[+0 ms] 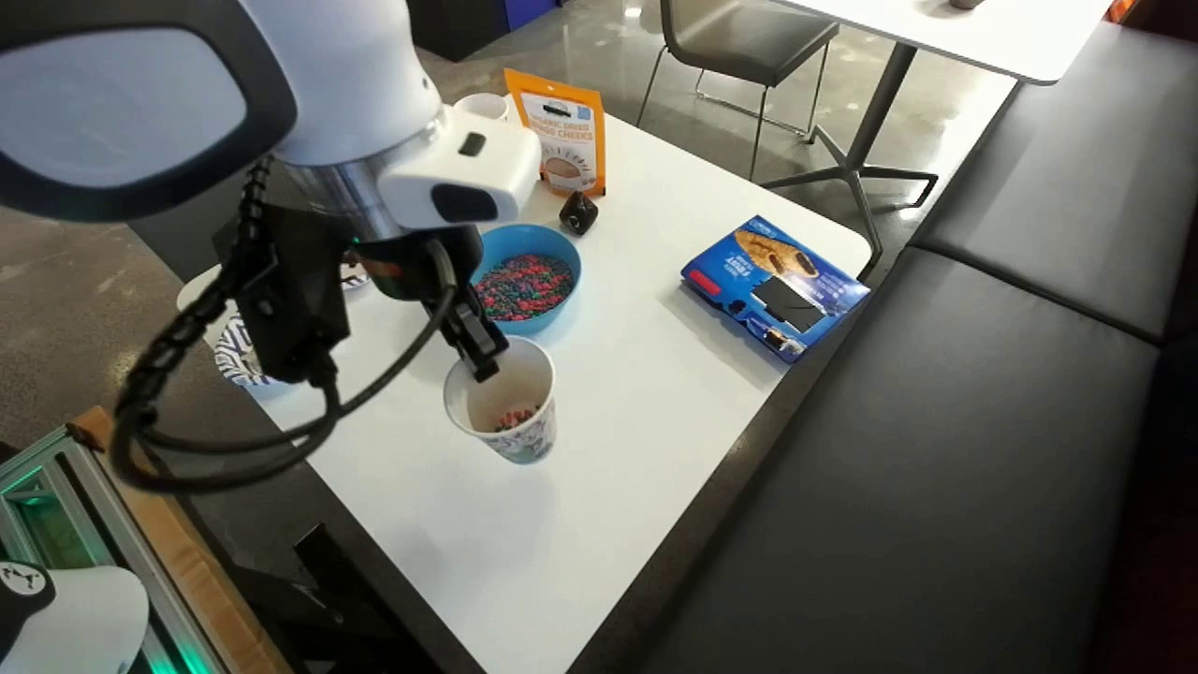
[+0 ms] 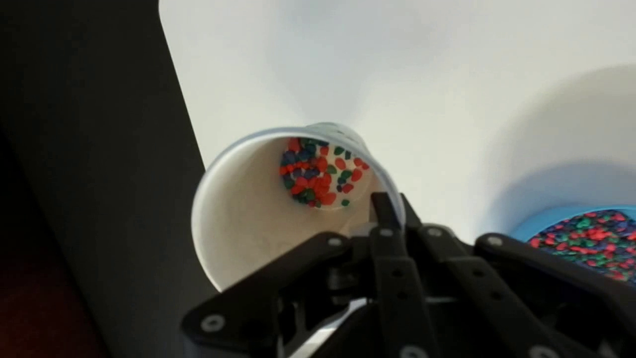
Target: Pour the contents from the right cup to the left cup
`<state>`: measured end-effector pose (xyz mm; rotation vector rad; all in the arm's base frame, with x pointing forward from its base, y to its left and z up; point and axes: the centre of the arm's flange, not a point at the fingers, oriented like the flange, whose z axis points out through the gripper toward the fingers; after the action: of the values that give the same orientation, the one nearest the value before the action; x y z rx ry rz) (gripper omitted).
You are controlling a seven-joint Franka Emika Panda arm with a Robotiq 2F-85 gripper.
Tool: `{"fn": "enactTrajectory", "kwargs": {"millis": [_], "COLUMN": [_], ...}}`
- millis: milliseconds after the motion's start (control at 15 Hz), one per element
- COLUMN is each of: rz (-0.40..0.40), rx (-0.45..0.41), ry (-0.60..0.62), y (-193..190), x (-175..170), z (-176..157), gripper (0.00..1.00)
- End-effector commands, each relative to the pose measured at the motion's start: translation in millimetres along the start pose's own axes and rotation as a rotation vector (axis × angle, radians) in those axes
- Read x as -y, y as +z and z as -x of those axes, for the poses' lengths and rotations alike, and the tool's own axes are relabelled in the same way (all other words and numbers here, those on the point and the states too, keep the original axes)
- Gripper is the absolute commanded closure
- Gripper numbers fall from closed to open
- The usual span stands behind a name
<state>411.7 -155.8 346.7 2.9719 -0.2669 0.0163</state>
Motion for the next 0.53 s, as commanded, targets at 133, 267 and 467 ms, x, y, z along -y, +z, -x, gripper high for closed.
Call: {"fn": "enactTrajectory", "kwargs": {"millis": [133, 267, 467], "rz": [0.008, 0.008, 0.006], "rx": [0.001, 0.001, 0.008], "ry": [-0.078, -0.073, -0.06], "y": [-20.0, -19.9, -16.6], "x": [35.7, 34.1, 27.7], "z": [3.8, 3.8, 4.1], "gripper": [0.97, 0.97, 0.97]}}
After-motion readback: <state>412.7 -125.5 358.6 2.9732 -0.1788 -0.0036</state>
